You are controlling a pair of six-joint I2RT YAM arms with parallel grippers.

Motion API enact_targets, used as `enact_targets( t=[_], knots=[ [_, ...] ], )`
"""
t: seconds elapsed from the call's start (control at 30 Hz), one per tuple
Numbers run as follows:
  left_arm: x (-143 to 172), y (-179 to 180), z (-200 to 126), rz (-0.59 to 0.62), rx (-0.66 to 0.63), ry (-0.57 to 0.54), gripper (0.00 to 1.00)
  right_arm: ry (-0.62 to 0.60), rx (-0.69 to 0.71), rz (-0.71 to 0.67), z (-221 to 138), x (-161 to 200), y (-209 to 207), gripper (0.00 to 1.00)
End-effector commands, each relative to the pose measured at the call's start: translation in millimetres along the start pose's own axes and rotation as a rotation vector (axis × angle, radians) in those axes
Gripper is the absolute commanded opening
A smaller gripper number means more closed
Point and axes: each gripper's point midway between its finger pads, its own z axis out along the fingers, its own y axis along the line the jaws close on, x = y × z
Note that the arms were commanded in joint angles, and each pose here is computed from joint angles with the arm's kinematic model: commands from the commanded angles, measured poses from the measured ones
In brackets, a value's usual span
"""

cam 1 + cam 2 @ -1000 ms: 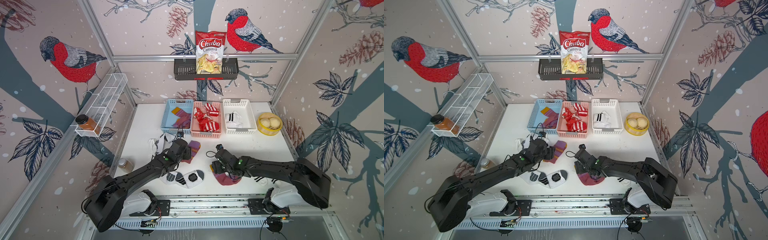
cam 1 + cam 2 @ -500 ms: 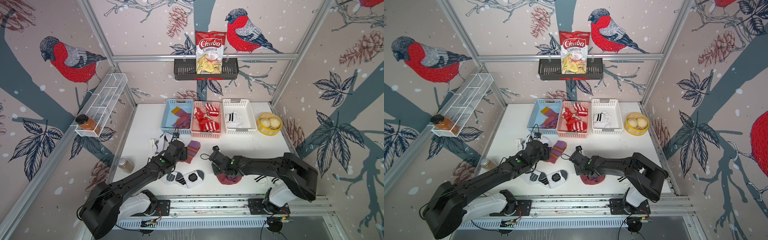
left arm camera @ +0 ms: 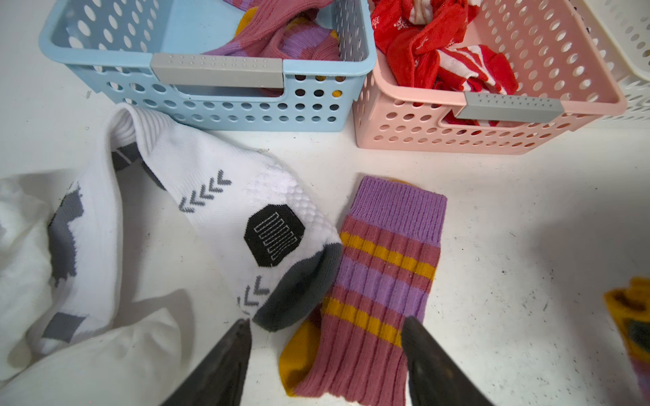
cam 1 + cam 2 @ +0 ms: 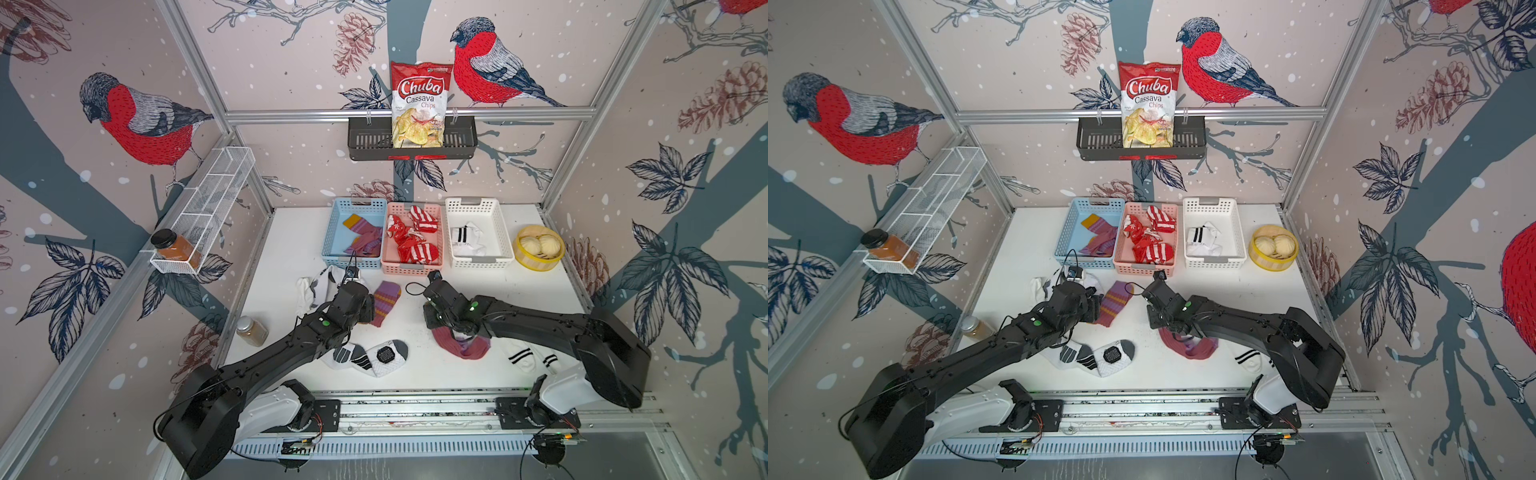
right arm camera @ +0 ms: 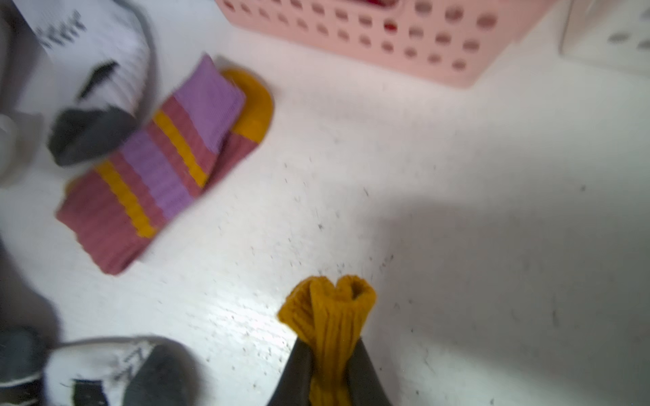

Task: Sort the socks into the basket by color
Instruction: Pick up the sock at the center of the board.

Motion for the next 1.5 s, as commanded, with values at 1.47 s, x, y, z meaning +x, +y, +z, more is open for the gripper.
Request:
enact_targets(
  t=[1.47],
  knots=[
    [-89.1, -144.0, -57.1, 0.107, 0.793, -0.327, 0.78, -0.296, -0.661, -0.025, -93.4, -169.2, 101.3, 0.16]
  ],
)
